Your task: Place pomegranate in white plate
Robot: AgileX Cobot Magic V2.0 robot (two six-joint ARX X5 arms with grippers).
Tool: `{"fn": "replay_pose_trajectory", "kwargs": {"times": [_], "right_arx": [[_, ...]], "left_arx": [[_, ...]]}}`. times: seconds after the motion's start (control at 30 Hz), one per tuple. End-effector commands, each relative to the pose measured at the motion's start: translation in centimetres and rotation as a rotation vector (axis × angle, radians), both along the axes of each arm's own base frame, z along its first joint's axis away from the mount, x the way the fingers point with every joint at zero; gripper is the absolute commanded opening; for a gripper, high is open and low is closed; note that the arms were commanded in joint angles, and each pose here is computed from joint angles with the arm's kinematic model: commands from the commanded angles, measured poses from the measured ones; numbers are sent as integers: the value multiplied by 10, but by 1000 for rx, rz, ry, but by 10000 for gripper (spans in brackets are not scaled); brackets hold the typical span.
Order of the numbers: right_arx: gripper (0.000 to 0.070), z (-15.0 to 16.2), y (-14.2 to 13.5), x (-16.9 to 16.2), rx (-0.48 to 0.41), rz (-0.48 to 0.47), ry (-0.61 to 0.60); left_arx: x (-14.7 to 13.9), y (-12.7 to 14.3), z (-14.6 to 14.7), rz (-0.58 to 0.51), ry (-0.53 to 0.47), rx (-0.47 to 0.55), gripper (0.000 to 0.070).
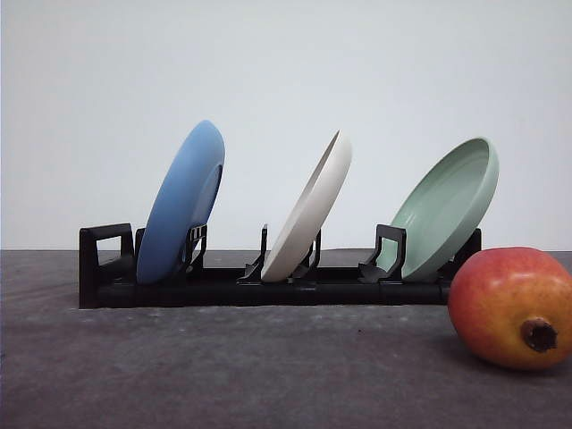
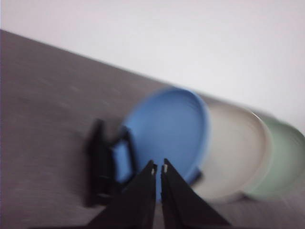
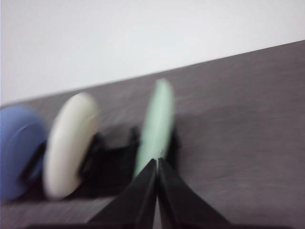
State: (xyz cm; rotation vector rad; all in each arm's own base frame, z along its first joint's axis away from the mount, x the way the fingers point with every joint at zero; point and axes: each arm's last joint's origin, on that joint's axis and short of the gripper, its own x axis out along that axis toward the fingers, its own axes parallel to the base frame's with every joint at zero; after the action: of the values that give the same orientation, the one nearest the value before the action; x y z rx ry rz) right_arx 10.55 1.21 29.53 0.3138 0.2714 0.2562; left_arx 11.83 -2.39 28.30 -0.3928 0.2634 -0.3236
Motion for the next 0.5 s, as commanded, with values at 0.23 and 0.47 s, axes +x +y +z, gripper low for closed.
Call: {"fn": "replay_pose_trajectory", "kwargs": {"times": [0.23, 0.47], "right_arx": [[0, 43, 13, 23, -73, 506, 11], [0, 44, 14, 27, -69, 530, 0]], "left_arx": [[35, -25, 59, -455, -3, 163, 0], [43, -31, 63, -505, -34, 170, 0]]}}
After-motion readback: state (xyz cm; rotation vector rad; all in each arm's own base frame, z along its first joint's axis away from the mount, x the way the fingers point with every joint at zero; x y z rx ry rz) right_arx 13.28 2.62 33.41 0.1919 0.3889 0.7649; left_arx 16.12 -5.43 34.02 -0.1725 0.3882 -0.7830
